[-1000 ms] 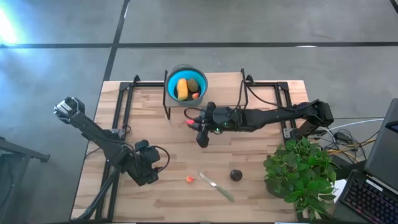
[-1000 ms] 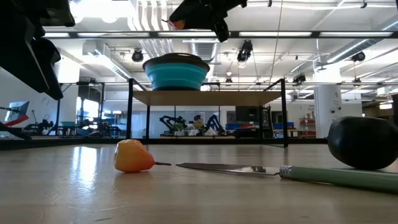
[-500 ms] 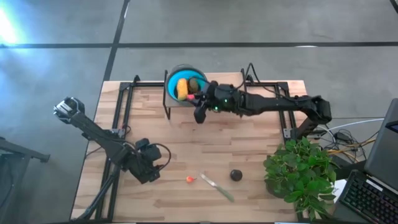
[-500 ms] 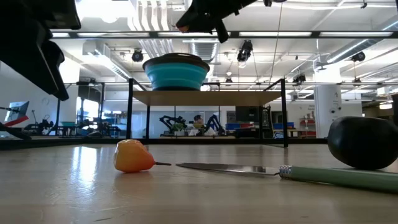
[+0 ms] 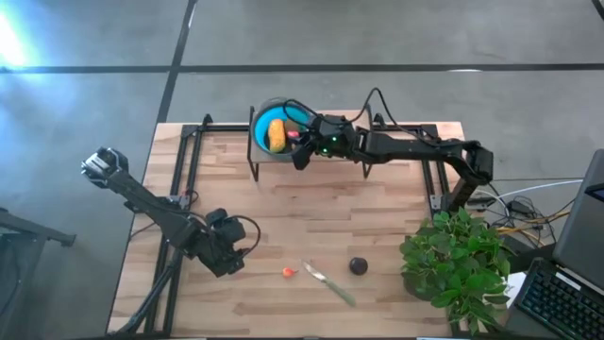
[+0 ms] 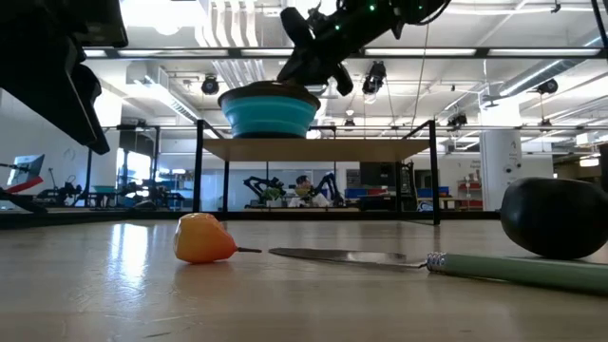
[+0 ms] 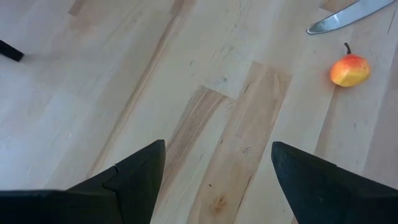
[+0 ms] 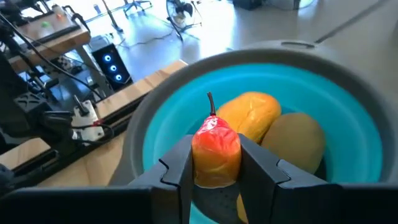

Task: Pick & Place Fruit
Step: Put the top pear into the blue strainer bowl on the shelf, then put the pear into the blue strainer bowl on the shelf

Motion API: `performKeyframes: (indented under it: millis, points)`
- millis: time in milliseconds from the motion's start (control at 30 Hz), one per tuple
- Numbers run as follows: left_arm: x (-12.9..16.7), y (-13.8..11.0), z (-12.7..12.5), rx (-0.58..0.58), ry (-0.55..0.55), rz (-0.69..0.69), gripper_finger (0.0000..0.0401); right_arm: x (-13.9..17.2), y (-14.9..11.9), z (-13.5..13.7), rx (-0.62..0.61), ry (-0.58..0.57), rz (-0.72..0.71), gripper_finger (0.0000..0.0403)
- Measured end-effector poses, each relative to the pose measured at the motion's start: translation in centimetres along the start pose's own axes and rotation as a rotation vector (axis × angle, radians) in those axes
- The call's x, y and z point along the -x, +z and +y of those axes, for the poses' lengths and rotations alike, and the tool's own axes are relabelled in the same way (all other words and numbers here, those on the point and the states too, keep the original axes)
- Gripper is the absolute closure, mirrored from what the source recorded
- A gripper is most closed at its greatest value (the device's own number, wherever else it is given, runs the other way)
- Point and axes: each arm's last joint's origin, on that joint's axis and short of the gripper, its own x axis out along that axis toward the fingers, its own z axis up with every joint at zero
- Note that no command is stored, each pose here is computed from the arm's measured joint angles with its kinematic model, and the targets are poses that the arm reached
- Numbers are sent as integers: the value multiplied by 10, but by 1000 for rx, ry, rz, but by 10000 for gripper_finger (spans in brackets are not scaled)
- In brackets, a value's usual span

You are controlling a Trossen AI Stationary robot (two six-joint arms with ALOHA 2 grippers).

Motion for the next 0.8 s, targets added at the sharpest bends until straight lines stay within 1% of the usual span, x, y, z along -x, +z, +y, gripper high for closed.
performKeyframes:
  millis: [100, 267, 533, 800]
  points:
    - [0, 0, 0, 1, 1, 0, 103, -1, -3, -2, 5, -13, 26, 315]
    - [0, 0, 0, 1, 9, -11, 103, -1, -2, -4, 3, -16, 22, 316]
    - [-1, 2, 1, 6, 15, -17, 103, -2, -3, -6, 24, -22, 27, 258]
    - [-1, 2, 1, 8, 15, -17, 103, -2, -2, -5, 30, -19, 24, 217]
